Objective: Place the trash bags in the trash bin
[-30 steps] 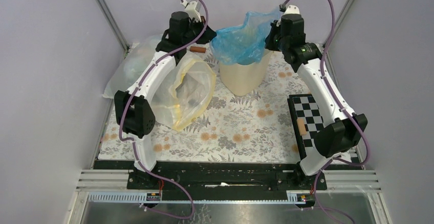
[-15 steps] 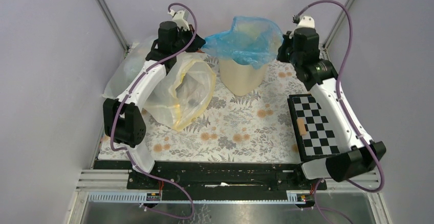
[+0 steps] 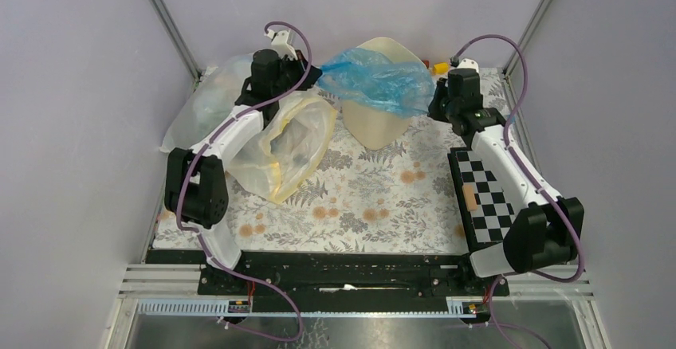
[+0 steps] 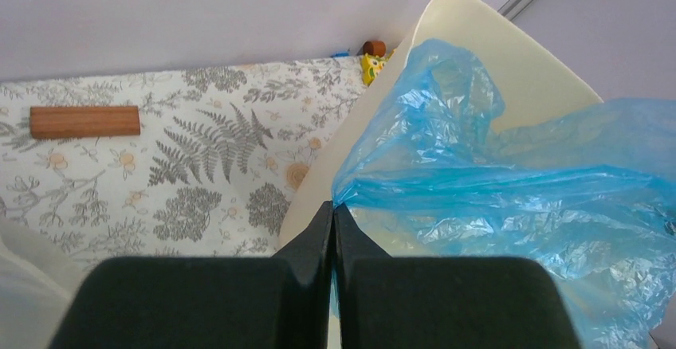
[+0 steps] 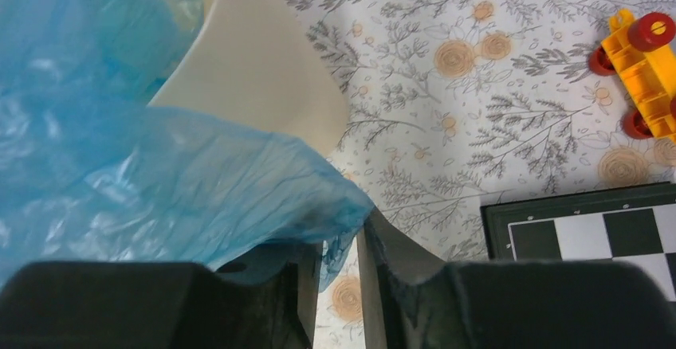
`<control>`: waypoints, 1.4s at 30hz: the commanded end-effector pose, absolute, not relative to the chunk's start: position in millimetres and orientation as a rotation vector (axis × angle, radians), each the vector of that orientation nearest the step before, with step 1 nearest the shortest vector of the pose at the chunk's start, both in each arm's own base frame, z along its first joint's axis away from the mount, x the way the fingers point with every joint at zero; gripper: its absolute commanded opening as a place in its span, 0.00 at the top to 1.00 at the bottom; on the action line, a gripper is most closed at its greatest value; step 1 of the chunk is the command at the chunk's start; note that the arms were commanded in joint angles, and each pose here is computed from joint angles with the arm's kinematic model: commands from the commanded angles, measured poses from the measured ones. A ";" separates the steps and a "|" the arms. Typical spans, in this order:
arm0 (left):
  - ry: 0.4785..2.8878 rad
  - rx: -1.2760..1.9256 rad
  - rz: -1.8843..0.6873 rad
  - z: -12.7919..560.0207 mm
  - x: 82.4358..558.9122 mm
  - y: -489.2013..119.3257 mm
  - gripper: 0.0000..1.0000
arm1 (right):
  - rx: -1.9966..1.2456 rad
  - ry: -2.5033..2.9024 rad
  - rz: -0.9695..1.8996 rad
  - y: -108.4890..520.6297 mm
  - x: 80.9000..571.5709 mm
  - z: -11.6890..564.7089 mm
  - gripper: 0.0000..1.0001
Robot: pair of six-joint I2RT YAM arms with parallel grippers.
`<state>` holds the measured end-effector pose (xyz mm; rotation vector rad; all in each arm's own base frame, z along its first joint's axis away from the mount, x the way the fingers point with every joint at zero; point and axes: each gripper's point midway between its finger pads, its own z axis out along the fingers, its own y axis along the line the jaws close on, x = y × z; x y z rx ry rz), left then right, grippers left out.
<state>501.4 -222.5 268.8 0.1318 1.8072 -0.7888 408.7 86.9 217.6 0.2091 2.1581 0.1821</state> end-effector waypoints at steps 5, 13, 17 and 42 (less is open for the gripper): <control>1.652 0.144 -0.786 294.9 531.7 -228.0 1.00 | 0.205 2.008 0.289 79.2 450.5 266.2 0.43; 1.657 0.128 -0.771 290.5 552.5 -227.4 1.00 | 0.192 1.978 0.300 68.1 480.4 279.0 0.39; 1.658 0.160 -0.802 287.8 559.2 -236.0 1.00 | 0.193 2.002 0.367 67.6 496.3 270.6 0.39; 1.642 0.350 -1.460 274.4 538.5 -306.9 0.81 | -0.184 1.836 1.137 126.5 490.8 272.1 0.51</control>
